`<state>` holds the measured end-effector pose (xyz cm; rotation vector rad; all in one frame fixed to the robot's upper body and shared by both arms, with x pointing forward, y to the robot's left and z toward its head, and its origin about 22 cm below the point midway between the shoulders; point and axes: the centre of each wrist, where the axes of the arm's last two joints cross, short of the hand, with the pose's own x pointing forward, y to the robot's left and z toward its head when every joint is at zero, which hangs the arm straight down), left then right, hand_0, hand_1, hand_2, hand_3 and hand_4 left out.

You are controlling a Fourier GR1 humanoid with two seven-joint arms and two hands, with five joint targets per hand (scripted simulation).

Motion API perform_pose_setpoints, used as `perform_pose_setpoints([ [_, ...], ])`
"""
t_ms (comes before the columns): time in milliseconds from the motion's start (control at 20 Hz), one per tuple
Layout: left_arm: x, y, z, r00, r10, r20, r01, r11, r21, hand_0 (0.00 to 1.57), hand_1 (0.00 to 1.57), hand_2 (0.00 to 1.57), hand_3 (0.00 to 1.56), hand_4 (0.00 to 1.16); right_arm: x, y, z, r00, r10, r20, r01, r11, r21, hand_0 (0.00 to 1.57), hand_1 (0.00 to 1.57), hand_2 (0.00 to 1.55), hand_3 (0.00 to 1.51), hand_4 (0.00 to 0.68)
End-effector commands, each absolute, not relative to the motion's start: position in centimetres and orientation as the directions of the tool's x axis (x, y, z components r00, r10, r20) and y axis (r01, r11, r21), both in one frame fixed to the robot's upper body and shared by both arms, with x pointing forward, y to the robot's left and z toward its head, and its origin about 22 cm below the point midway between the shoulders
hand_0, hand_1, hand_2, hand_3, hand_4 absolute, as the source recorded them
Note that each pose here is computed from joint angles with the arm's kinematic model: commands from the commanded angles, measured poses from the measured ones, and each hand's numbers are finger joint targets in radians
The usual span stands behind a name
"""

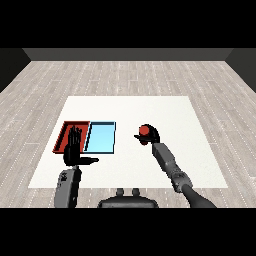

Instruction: Pick the red can and put it in the red box

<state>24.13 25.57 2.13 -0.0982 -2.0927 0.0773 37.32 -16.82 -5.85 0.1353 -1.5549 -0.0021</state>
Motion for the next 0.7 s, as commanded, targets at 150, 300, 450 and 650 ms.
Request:
perform_pose_setpoints([
  [150,24.0,24.7,3.0,-0.488,0.108,0.866,0.048,0.994,-0.097,0.0,0.0,0.0,0.0,0.0,38.4,-16.5,-4.9,0.047,0.03,0.998,-0.074,0.997,-0.027,1.53,1.53,1.47,1.42,0.551],
  [300,23.3,24.9,3.1,-0.473,0.109,0.874,0.049,0.994,-0.097,0.0,0.0,0.0,0.0,0.0,37.8,-16.7,-5.8,0.058,0.009,0.998,-0.075,0.997,-0.004,1.53,1.53,1.47,1.42,0.548],
  [450,22.9,25.5,1.2,-0.48,0.098,0.872,0.04,0.995,-0.09,0.0,0.0,0.0,0.0,0.0,37.4,-15.7,-6.3,0.061,0.025,0.998,-0.097,0.995,-0.019,1.53,1.53,1.47,1.41,0.546],
  [650,23.7,25.2,2.0,-0.503,0.112,0.857,0.045,0.994,-0.103,0.0,0.0,0.0,0.0,0.0,37.7,-16.7,-5.7,0.044,0.026,0.999,-0.062,0.998,-0.024,1.55,1.55,1.47,1.41,0.558],
])
